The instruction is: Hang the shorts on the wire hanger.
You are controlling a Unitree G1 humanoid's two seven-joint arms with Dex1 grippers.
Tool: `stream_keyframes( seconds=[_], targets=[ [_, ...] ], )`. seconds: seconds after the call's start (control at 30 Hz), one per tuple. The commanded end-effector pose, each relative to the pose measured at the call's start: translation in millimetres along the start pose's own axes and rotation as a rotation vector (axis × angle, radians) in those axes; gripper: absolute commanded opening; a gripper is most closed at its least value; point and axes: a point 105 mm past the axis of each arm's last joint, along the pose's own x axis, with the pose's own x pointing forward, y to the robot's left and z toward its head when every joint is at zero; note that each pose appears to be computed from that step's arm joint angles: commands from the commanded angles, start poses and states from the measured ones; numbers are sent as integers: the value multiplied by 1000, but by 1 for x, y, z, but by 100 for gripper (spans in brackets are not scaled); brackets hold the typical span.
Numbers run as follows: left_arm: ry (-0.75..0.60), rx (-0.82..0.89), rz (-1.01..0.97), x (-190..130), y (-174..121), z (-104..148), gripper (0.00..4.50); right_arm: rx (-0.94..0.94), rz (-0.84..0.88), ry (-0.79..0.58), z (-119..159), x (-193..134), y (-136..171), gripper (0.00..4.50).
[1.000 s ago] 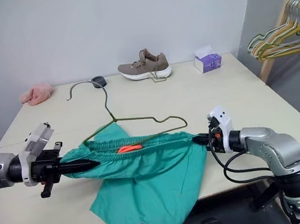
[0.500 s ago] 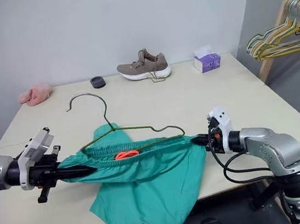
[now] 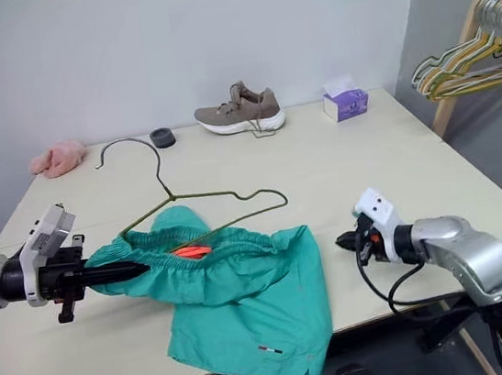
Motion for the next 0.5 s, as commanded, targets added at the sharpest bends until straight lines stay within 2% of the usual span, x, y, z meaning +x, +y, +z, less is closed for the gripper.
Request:
stream_keyframes(
  seconds=[0.03,0.13,0.2,0.37,0.5],
  targets=[
    [-52,30,11,0,1,15,0,-218,-31,-89,33,0,1,193],
    [-58,26,10,2,1,15,0,-292,-63,-112,43,10,1,290],
    [-60,26,10,4,1,15,0,-326,-16,-98,41,18,8,355],
    [-68,30,10,7,2,17,0,-367,67,-104,41,39,28,355],
    [-70,31,9,8,1,17,0,-383,62,-126,48,66,32,355]
  ],
)
